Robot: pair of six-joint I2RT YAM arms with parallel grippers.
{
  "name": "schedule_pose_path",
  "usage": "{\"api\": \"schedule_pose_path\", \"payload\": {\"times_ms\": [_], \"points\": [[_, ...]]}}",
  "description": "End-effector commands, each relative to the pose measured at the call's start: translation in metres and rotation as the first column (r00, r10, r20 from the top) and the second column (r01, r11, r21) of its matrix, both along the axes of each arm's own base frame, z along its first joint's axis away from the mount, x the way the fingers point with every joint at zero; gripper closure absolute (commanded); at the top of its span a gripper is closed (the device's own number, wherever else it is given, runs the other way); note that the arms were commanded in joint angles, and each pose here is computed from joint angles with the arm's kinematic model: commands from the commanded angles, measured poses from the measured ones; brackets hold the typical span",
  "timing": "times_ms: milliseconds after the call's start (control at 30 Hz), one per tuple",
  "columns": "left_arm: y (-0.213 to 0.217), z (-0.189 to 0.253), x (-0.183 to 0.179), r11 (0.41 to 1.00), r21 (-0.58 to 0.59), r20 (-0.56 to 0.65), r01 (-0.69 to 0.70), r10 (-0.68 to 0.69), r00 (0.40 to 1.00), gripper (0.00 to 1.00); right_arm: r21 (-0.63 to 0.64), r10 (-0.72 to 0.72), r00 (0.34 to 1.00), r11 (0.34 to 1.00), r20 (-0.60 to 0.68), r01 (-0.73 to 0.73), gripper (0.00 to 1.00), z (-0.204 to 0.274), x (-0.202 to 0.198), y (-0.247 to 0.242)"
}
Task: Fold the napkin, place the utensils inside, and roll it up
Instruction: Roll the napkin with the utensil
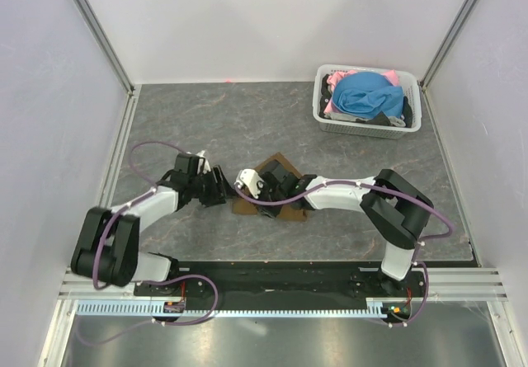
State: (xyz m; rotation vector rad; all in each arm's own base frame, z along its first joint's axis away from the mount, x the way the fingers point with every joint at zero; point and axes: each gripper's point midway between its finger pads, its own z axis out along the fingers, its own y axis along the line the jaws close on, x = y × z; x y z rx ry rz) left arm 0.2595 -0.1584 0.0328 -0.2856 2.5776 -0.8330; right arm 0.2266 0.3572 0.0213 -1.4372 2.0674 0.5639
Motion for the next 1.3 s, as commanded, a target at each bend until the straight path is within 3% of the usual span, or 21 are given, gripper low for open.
{"api": "schedule_pose_path", "payload": {"times_ms": [0,233,433,667,1100,1267], "points": [[0.038,0.017,0.003,0.984,0.143,0.105,-0.11,0.096,0.99,0.33,0.01,0.052,0.916,0.999,-0.398,-0.052,0.75,-0.029,-0.057,-0.02],[0.035,0.038,-0.006,0.992,0.073,0.226,-0.105,0.086,0.97,0.34,0.132,0.06,0.797,0.991,-0.601,0.024,0.76,-0.016,-0.05,-0.019],[0.02,0.022,-0.018,0.999,0.015,0.17,-0.04,0.037,0.985,0.34,0.15,0.063,0.713,0.987,-0.698,0.059,0.78,-0.008,-0.04,-0.011],[0.001,0.015,-0.02,0.996,-0.093,0.167,0.017,-0.001,0.986,0.33,0.086,0.015,0.631,0.993,-0.775,0.081,0.78,-0.017,-0.036,-0.016],[-0.026,-0.006,-0.03,0.973,-0.203,0.1,0.106,-0.087,0.991,0.41,0.029,-0.035,0.606,0.995,-0.795,0.097,0.8,-0.029,-0.028,-0.015],[-0.032,-0.008,-0.037,0.97,-0.207,0.086,0.129,-0.114,0.99,0.57,0.013,-0.058,0.597,0.993,-0.8,0.113,0.8,-0.034,-0.023,-0.016]]}}
